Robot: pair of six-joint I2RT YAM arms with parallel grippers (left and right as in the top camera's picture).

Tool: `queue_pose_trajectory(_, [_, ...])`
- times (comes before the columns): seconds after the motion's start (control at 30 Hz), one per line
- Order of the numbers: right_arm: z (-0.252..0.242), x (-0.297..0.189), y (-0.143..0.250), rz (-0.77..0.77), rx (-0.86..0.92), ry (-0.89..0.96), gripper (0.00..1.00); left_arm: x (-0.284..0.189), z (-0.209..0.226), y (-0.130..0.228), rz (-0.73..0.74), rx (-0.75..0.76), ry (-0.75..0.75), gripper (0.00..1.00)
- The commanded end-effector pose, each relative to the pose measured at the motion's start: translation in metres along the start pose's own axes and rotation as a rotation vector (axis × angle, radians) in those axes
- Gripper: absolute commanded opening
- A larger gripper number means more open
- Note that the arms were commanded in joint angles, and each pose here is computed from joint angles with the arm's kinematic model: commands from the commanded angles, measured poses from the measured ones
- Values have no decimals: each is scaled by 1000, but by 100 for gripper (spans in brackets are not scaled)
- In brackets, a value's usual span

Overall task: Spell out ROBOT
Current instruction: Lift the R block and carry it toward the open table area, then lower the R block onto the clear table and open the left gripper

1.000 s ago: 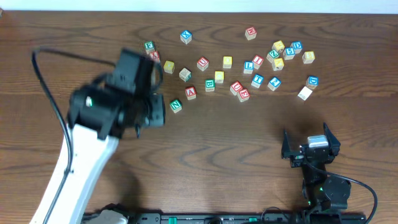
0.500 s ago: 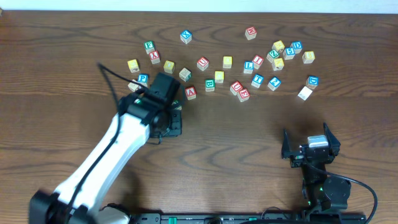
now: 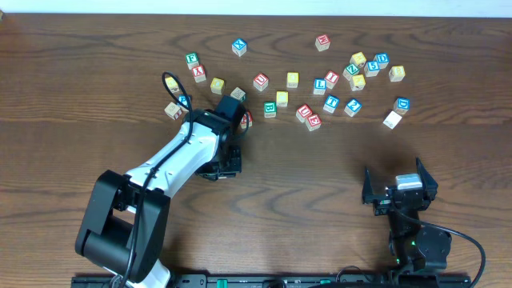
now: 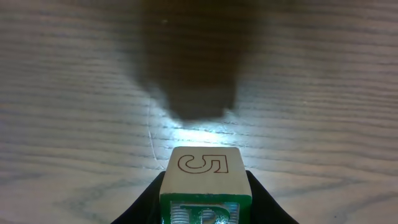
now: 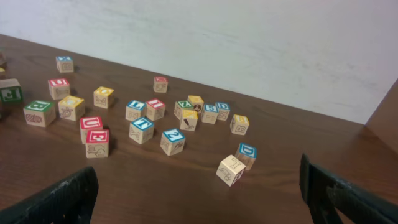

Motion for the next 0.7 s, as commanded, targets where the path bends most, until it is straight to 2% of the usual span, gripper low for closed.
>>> queue_pose_trajectory(0.0, [-1, 0, 1, 1, 16, 7, 99, 1, -3, 1, 1, -2, 15, 8])
queue_pose_trajectory(0.67, [-1, 0, 1, 1, 16, 7, 99, 9, -4, -4, 0, -1, 15, 7])
Point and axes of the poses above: each gripper's point midway between its finger pads, its own x axis out along the fingers, its own z axis along the line the jaws close on, y = z × x, the point moved 2 cm from there along -x, back along the fingers, and after that the axes turned 8 degrees about x, right-handed, at the moved point
